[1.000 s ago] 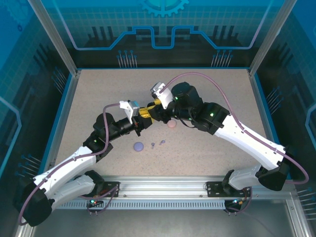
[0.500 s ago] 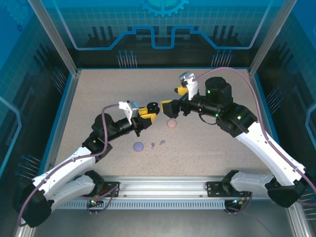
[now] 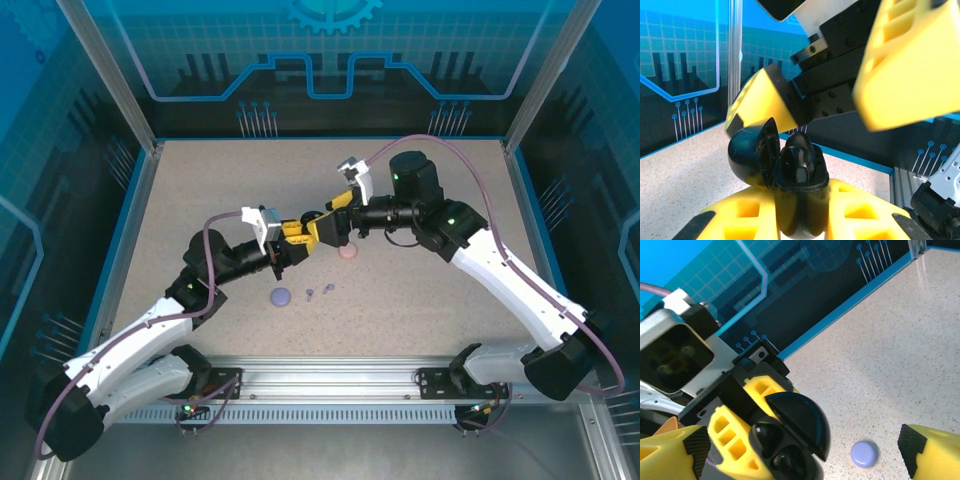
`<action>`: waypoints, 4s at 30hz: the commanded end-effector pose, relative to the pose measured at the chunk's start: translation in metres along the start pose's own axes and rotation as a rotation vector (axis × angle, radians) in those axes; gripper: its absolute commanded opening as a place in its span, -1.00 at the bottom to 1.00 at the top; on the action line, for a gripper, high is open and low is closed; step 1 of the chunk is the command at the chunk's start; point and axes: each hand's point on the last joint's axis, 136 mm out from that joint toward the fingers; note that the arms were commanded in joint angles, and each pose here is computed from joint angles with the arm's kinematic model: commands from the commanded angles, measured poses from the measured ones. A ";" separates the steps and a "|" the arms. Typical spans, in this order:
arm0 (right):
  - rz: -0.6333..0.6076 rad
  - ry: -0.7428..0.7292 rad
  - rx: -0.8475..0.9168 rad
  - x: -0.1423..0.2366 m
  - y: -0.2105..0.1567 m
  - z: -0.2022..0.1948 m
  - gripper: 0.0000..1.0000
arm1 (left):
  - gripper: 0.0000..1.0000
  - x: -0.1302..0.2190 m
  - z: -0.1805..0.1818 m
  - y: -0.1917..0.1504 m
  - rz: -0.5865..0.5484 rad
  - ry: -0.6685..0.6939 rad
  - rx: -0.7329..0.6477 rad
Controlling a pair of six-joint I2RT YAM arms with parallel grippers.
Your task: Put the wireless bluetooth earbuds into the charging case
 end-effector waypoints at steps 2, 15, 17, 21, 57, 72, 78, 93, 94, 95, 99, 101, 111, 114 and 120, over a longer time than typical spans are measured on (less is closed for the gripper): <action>-0.006 0.051 0.003 0.002 0.012 0.014 1.00 | -1.00 0.002 -0.015 0.027 -0.067 -0.054 -0.085; 0.043 0.202 0.012 0.004 0.010 0.042 0.74 | -1.00 0.001 -0.008 0.023 -0.055 -0.019 -0.088; 0.051 0.214 0.012 0.005 0.009 0.045 0.66 | -1.00 0.001 -0.006 0.022 -0.054 -0.008 -0.087; 0.059 0.221 0.016 0.007 0.008 0.047 0.57 | -1.00 0.002 -0.003 0.021 -0.052 0.008 -0.086; -0.029 -0.617 -0.079 0.083 -0.022 -0.084 0.80 | -1.00 0.004 0.053 -0.090 0.253 0.287 0.288; -0.026 -0.681 -0.111 0.106 -0.043 -0.101 0.84 | -1.00 -0.030 0.091 -0.214 0.619 0.390 0.838; -0.033 -0.715 -0.121 0.118 -0.050 -0.108 0.84 | -1.00 -0.032 0.100 -0.243 0.727 0.447 0.895; -0.032 -0.756 -0.160 0.130 -0.057 -0.124 0.84 | -0.75 -0.022 0.112 -0.289 0.875 0.538 0.938; -0.032 -0.755 -0.163 0.130 -0.058 -0.124 0.84 | -0.71 -0.020 0.112 -0.290 0.880 0.546 0.939; -0.035 -0.754 -0.166 0.131 -0.058 -0.123 0.86 | -0.66 -0.018 0.114 -0.291 0.881 0.554 0.938; -0.045 -0.753 -0.170 0.133 -0.058 -0.123 0.91 | -0.38 -0.011 0.119 -0.296 0.891 0.592 0.932; -0.045 -0.755 -0.171 0.134 -0.058 -0.123 0.96 | -0.27 -0.008 0.121 -0.295 0.883 0.610 0.920; -0.023 -0.725 -0.182 0.134 -0.057 -0.118 1.00 | 0.00 0.005 0.130 -0.269 0.821 0.643 0.865; -0.005 -0.728 -0.184 0.133 -0.059 -0.119 1.00 | 0.07 0.013 0.135 -0.252 0.789 0.673 0.829; 0.076 -0.692 -0.171 0.120 -0.067 -0.120 1.00 | 0.12 0.039 0.148 -0.205 0.673 0.737 0.769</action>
Point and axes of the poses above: each hand's point on the last joint's axis, 136 mm out from that joint toward the fingers, its own x axis back along the fingers, its own z axis along the line the jaws close on, y = z × x
